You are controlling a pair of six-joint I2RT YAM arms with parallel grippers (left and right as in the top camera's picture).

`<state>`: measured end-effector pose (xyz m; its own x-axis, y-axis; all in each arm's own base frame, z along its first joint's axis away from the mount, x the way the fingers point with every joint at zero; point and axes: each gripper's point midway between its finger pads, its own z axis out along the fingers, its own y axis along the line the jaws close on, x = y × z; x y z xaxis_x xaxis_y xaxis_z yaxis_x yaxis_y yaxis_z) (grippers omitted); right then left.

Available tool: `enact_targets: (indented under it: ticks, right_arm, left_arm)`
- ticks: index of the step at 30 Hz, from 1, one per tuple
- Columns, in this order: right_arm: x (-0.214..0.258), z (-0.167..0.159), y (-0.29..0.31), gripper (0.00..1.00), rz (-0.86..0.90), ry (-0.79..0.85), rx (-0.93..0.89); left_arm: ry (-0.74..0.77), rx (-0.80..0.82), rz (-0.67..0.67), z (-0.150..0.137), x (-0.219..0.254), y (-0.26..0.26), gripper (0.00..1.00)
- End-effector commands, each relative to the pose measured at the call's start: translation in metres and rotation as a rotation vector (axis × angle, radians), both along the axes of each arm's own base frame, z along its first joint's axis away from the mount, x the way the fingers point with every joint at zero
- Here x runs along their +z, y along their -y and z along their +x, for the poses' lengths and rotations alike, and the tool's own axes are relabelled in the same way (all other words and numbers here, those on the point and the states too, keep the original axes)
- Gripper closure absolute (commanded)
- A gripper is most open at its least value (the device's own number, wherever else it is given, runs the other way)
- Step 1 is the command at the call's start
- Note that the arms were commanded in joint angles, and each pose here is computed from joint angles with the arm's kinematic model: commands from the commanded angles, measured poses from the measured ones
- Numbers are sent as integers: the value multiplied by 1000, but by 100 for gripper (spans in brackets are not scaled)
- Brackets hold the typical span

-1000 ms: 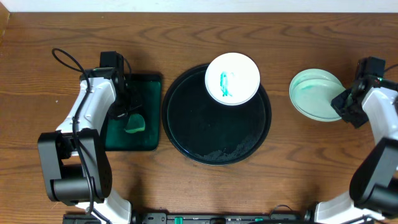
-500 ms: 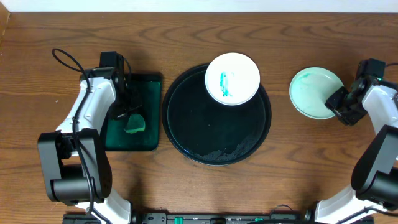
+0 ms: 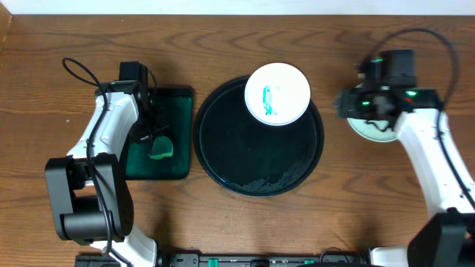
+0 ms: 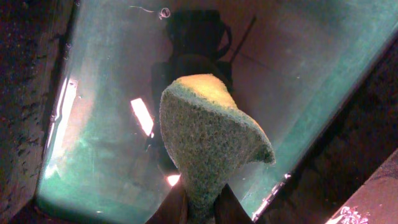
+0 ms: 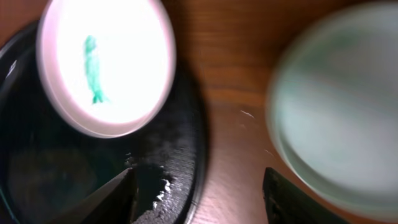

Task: Clean dirty plates on tray and stack at the side
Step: 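Release the plate and move the right gripper to the last tray plate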

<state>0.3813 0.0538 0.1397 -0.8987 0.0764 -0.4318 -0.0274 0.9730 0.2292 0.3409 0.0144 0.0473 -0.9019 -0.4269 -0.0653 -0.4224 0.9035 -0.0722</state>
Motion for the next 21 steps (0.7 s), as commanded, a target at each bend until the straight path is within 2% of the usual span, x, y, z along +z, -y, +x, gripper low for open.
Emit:
enact_targets:
  ticks: [1, 12, 21]
  right_arm:
    - [-21, 9, -43, 36, -23, 24, 242]
    - [-83, 60, -72, 32, 9, 98, 349]
    - [-99, 90, -81, 30, 16, 205, 380]
  left_arm:
    - [-3, 7, 1, 0, 1, -1, 93]
    - [-3, 7, 1, 0, 1, -1, 93]
    - [-3, 7, 1, 0, 1, -1, 93]
